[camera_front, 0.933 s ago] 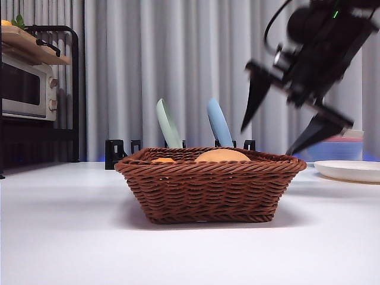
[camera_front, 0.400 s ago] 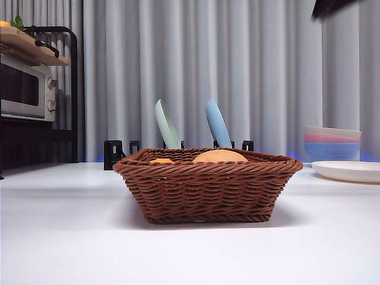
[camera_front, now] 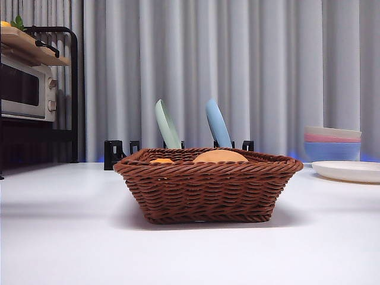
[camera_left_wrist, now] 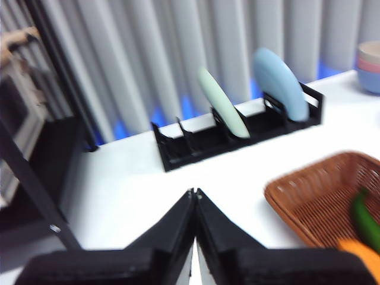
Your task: Pick up the basket,pick up the corn from the table,pick up the potato from the table,pick up the cucumber from the table,put all items into the basket
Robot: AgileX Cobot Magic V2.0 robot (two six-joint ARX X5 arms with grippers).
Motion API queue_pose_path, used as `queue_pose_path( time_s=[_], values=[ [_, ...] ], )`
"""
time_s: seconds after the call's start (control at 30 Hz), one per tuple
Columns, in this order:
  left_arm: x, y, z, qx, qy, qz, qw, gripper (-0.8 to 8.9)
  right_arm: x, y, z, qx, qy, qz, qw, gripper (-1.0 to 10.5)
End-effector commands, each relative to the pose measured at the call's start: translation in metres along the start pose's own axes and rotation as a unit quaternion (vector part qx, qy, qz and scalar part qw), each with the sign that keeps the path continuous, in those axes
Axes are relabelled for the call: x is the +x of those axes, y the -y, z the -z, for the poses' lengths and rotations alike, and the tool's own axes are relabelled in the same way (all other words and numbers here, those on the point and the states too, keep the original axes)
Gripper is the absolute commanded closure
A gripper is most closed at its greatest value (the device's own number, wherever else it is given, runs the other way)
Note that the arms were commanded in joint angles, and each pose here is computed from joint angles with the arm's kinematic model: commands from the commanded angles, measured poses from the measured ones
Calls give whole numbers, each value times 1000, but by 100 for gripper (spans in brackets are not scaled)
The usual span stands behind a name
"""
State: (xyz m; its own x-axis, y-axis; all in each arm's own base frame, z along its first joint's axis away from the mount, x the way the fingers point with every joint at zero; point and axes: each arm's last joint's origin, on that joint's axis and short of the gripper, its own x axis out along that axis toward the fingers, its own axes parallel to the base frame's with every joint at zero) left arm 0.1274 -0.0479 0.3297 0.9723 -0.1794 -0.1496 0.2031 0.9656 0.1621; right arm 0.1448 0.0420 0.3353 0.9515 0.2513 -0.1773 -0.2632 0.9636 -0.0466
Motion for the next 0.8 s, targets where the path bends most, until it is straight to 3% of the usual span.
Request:
queue_pose_path(
  time_s=[0.03, 0.2, 0.67, 0.8],
  values=[
    [-7, 2, 19, -2, 4, 13, 1000, 821, -12, -1, 24, -6, 4, 2, 1000, 963],
    [-12, 2, 29, -30, 2, 20, 999, 818, -26, -1, 37, 41, -14, 3, 999, 959],
    [-12, 3, 39, -18, -53, 26, 998, 817, -25, -1, 39, 40, -23, 1, 999, 946],
    [-16, 2, 41, 23, -57, 18, 998, 817, -25, -1, 39, 40, -23, 1, 999, 946]
  ],
)
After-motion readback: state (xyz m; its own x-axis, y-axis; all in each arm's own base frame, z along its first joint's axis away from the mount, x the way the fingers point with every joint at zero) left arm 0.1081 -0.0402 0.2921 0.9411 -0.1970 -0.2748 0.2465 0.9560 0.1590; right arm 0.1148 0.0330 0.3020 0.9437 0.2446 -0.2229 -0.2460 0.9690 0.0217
